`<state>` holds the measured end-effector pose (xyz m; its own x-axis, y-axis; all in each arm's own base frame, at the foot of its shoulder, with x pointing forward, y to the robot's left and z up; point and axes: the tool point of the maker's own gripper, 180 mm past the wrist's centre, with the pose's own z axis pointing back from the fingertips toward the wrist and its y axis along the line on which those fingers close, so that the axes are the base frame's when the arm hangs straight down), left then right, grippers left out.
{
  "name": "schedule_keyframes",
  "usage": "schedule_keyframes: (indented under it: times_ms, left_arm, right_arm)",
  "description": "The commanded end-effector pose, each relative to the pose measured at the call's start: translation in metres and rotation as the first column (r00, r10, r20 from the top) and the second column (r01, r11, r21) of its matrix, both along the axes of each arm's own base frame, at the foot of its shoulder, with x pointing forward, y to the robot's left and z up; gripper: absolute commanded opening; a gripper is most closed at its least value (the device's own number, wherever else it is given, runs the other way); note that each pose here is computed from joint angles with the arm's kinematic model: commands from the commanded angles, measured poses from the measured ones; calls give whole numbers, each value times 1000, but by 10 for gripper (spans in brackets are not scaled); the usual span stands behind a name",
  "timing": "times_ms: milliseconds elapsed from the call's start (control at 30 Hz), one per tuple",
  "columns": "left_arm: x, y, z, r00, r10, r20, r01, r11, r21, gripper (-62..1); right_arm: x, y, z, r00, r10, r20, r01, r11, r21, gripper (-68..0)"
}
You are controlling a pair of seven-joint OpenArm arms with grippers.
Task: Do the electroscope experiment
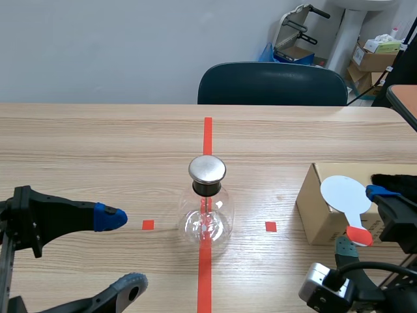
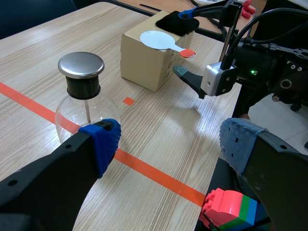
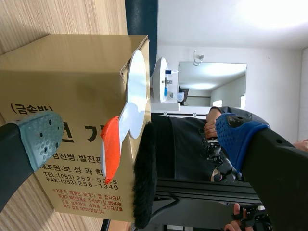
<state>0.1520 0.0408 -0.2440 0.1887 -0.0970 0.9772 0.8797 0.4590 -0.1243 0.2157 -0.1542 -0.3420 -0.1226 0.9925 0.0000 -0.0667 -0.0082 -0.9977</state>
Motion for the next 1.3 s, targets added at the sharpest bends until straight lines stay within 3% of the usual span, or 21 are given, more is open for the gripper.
schedule_keyframes:
  times_ms: [0,867,1033,1200,1267]
  left_arm:
    - [0,-5,11,1000,-5,13,5,999,-38,-157]
    - [-1,-4,7,1000,-5,2,5,1000,-16,-157]
    - [10,-3,4,998,57,32,-57,998,5,-157]
    - [29,-7,-3,988,149,40,-151,988,38,-157]
    - [37,-8,-4,982,181,47,-184,982,47,-157]
  right_arm:
    - [3,-2,13,998,-3,66,4,1000,-14,4]
    - [3,-1,13,998,-2,66,3,1000,-15,4]
    - [-21,-4,6,1000,10,14,-10,1000,-24,4]
    - [-43,-20,32,999,-24,30,23,999,39,4]
    - [-51,-26,37,1000,-24,-16,25,996,85,4]
